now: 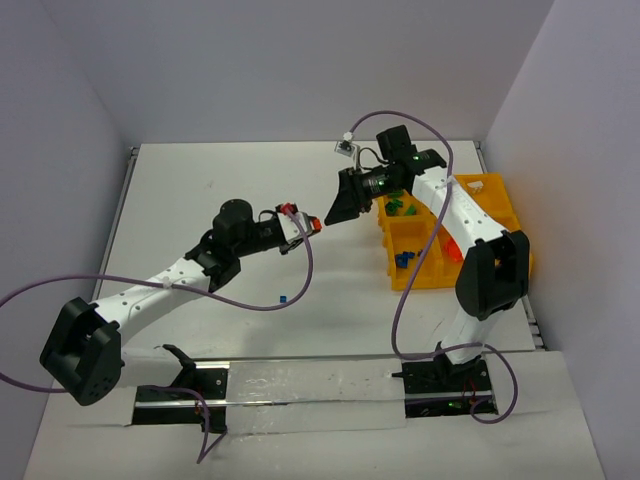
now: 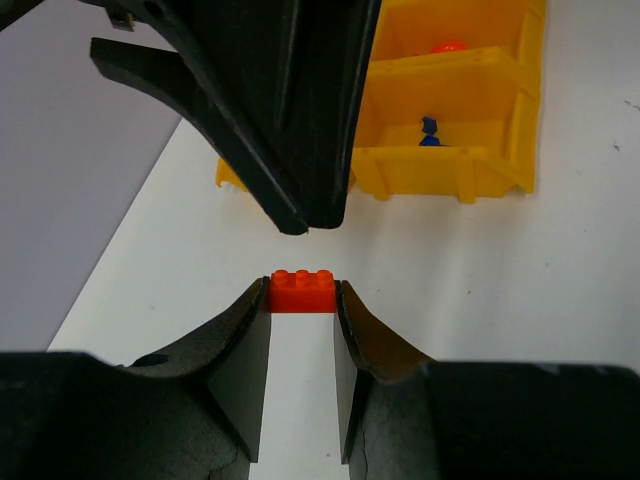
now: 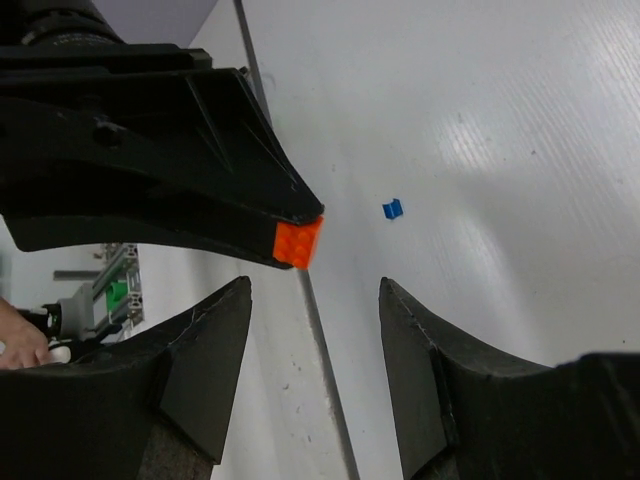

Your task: Sort the legos into containers by color

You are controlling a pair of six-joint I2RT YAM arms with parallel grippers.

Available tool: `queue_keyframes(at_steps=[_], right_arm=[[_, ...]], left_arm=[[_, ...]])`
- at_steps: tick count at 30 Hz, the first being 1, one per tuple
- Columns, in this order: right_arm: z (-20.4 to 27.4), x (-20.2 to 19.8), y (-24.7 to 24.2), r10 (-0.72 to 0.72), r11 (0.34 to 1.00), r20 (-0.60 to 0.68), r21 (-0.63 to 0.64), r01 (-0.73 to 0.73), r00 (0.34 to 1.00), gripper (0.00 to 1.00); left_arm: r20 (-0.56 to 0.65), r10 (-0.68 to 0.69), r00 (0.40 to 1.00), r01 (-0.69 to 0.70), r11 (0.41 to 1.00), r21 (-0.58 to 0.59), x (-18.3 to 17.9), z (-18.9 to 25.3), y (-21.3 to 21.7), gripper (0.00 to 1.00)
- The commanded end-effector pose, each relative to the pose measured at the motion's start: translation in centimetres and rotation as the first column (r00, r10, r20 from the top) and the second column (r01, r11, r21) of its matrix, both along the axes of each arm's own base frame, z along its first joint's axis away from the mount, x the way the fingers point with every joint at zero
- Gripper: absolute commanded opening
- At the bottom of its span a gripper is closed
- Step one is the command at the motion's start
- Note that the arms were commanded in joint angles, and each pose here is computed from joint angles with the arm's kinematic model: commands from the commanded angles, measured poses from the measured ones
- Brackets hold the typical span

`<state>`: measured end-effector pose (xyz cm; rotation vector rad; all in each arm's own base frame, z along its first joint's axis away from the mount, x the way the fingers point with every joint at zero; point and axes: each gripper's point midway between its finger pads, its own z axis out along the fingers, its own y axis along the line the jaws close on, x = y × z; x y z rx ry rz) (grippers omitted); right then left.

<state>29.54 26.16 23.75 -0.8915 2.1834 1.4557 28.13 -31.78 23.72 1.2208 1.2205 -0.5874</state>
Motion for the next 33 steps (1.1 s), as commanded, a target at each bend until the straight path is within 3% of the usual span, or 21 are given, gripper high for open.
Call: queue_keyframes(at_steps=[1,18,30,33], right_arm=[[3.3,-0.3,1.8,0.061,0.995,0.074,0.079,-0.067,0.995,0.61],[1.9,0.7,3.1,0.023,0.999,0.038,0.03,-0.024,0.999,0.6],[1.8,0.4,3.2,0.037,0.999,0.04,0.028,-0.039,0.998,0.35],[1.8,0.2,3.4,0.04,0.999,0.043,0.024,-0.041,0.998,0.36]], left_arm=[[0.095,-0.021,0.995,0.027,0.998,-0.055,-0.1,3.5,-0.8,0.01],[0.08,0.018,0.997,-0.011,0.996,-0.093,0.2,4.6,-1.0,0.0],[0.074,0.045,0.996,-0.038,0.994,-0.102,0.7,4.8,-0.9,0.01],[0.072,0.057,0.996,-0.049,0.994,-0.1,1.0,4.8,-0.9,0.02]])
